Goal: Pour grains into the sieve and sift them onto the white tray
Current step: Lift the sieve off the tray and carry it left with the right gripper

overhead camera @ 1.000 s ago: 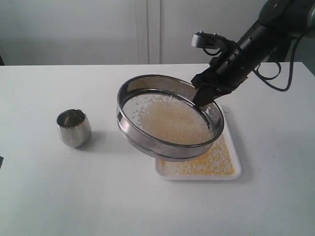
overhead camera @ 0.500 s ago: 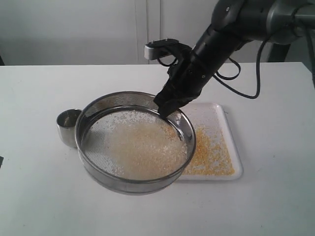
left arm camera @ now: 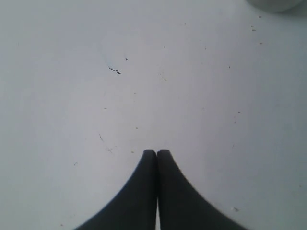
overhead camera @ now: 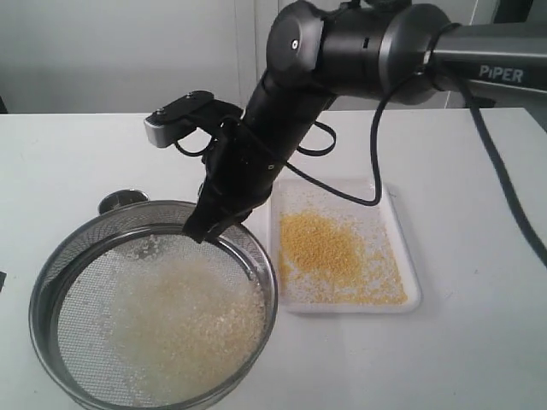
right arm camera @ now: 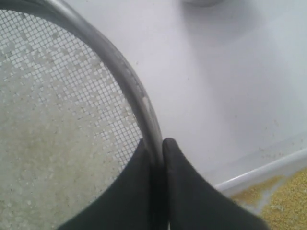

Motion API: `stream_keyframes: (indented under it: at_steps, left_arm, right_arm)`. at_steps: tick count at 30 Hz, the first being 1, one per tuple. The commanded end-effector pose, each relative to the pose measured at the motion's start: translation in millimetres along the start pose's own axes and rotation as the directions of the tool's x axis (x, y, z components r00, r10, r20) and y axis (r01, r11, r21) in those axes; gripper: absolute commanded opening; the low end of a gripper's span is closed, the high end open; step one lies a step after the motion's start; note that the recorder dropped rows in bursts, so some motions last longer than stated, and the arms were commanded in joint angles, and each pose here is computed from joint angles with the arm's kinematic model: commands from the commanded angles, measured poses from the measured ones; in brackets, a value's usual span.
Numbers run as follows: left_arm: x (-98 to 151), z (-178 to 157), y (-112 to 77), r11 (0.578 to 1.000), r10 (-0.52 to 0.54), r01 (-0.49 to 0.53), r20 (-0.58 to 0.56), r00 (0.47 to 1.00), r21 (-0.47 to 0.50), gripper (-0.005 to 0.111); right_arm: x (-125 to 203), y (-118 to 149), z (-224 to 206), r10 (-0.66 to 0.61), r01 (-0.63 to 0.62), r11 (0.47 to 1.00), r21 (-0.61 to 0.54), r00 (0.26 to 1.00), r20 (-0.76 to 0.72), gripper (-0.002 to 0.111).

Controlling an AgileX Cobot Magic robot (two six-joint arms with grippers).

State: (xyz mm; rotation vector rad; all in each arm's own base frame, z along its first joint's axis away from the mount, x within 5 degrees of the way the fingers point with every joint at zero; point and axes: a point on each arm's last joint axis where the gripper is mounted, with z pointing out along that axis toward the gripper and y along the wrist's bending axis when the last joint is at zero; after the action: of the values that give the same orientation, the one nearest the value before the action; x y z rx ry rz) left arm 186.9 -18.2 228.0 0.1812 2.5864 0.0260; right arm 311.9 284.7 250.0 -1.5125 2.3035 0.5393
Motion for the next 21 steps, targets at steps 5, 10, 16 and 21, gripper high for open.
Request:
stream_keyframes:
  at_steps: [5, 10, 16, 21]
  left_arm:
    - [3.0, -0.8, 0.2, 1.0, -0.003, 0.003, -0.01, 1.0, -0.001, 0.0]
    - [3.0, -0.8, 0.2, 1.0, -0.003, 0.003, -0.01, 1.0, -0.001, 0.0]
    - [3.0, -0.8, 0.2, 1.0, -0.003, 0.003, -0.01, 1.0, -0.001, 0.0]
    - [3.0, -0.8, 0.2, 1.0, -0.003, 0.003, -0.01, 1.0, -0.001, 0.0]
  right_arm:
    - [-9.8, 15.9, 28.8, -0.036, 0.036, 0.999, 0.038, 0.999, -0.003, 0.0]
    - [-9.6, 11.2, 47.8, -0.029, 0.028, 0.998, 0.053, 1.0, 0.007, 0.0]
    - [-4.1, 2.6, 74.8, -0.011, 0.012, 0.998, 0.062, 1.0, -0.008, 0.0]
    - [-0.8, -8.1, 99.1, 0.001, -0.002, 0.995, 0.098, 1.0, 0.015, 0.0]
